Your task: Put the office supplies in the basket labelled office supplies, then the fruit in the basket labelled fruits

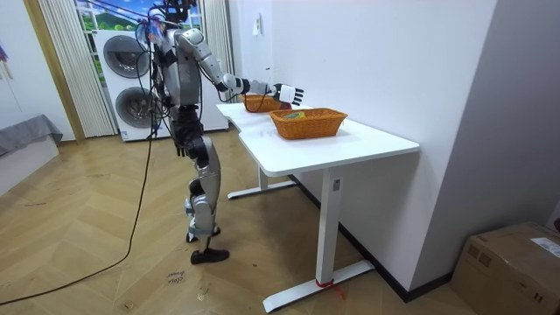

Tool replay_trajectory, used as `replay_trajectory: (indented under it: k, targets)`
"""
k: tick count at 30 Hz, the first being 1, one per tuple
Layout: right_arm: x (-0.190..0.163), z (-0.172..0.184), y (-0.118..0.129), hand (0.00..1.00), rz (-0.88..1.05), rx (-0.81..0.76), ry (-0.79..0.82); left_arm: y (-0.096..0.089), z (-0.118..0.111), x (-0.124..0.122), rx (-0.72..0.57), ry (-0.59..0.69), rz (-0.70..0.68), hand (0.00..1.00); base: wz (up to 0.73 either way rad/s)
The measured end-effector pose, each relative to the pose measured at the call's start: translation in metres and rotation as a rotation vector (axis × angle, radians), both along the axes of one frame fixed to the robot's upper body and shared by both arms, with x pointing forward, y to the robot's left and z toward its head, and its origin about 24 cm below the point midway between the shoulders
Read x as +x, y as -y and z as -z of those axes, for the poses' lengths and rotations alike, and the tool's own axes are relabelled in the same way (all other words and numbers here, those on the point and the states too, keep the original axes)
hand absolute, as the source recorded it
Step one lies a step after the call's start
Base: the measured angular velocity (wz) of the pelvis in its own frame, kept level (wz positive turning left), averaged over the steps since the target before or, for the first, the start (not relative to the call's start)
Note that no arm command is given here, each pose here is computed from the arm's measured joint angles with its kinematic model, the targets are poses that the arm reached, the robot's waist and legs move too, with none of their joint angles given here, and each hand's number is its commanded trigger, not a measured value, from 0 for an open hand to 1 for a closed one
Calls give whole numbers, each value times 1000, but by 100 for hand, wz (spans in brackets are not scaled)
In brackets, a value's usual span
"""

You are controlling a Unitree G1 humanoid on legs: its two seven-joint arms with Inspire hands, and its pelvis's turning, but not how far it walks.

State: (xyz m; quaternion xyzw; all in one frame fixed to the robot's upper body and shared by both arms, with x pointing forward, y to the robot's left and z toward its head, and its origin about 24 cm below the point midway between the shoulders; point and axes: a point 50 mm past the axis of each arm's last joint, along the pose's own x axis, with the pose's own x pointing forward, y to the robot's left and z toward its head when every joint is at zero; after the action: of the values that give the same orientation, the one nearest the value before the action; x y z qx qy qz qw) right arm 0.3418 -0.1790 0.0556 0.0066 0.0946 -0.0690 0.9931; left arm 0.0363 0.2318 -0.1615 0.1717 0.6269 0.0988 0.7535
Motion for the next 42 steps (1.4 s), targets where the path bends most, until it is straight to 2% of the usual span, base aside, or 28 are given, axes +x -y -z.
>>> replay_trajectory:
  k: [10, 16, 42]
  targets:
    - [-3, 18, 11, 0, 40, -14, -81, 3, 1, -6, -13, -17, 9, 0, 0]
    - [-3, 16, 20, 0, 83, 2, -75, 5, 2, -12, -26, -34, 15, 0, 0]
    - [-3, 16, 18, 0, 57, -29, -74, 8, 3, -23, -86, -58, 27, 0, 0]
